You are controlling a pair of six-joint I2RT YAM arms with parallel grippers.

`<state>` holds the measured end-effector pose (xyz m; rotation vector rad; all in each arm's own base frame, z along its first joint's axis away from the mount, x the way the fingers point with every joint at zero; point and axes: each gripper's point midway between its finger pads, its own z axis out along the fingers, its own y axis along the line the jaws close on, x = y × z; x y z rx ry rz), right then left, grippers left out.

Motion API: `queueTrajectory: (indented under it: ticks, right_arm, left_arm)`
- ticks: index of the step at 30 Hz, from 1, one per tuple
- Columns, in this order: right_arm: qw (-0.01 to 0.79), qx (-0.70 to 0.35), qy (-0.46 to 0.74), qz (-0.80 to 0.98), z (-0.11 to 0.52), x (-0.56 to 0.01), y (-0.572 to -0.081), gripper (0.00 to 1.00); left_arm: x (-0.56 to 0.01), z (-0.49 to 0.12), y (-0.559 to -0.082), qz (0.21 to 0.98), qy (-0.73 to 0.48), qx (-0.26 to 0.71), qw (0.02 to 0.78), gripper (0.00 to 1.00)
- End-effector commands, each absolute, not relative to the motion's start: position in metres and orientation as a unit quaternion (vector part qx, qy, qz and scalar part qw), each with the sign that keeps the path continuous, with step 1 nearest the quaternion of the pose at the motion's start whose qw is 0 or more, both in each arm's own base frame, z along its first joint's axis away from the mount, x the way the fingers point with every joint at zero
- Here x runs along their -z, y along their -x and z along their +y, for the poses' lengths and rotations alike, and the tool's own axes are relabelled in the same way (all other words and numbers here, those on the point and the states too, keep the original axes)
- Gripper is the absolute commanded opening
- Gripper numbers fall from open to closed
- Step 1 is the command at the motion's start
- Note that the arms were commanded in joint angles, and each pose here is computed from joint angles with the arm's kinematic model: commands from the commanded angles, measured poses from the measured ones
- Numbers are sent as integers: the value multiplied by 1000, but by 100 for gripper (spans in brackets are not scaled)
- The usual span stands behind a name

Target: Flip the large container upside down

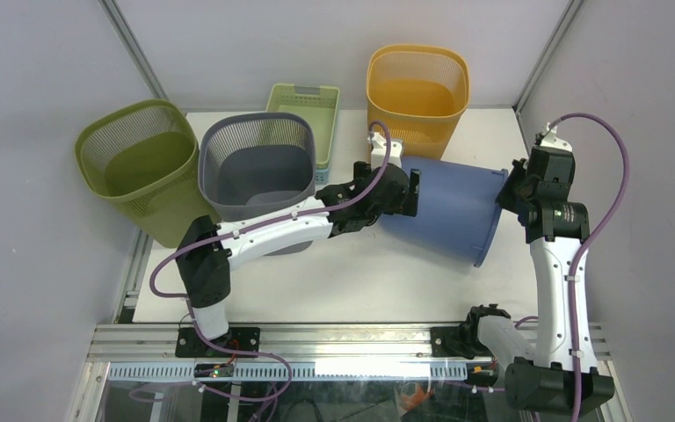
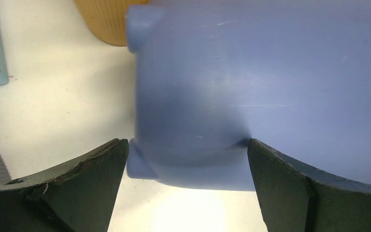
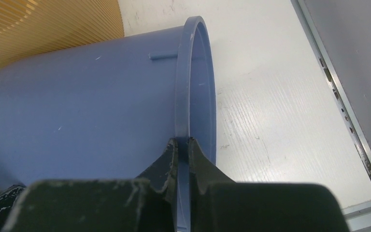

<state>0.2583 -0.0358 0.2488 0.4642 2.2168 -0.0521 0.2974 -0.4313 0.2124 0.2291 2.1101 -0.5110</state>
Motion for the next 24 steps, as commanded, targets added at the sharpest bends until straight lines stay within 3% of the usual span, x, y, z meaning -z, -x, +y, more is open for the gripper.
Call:
queueTrajectory:
  ticks: [1,17,19,22,24]
  right_arm:
    - [396,2,-180,900,-27,-235,-248,0]
    - [399,6,-183,899,-28,-240,-245,1]
    - [400,10,-186,898,-30,-245,-247,10]
    - [401,22,-192,895,-35,-255,-247,38]
    - [406,36,-199,891,-40,-264,-245,43]
  left_arm:
    - [-240,-411,-308,836,-40,216,503,99]
    - [-211,-439,-286,848,-136,356,370,99]
    - [-212,-448,-276,843,-151,375,354,99]
    - [-216,-458,-261,837,-166,390,346,99]
    - [-217,-461,-254,836,-167,395,342,99]
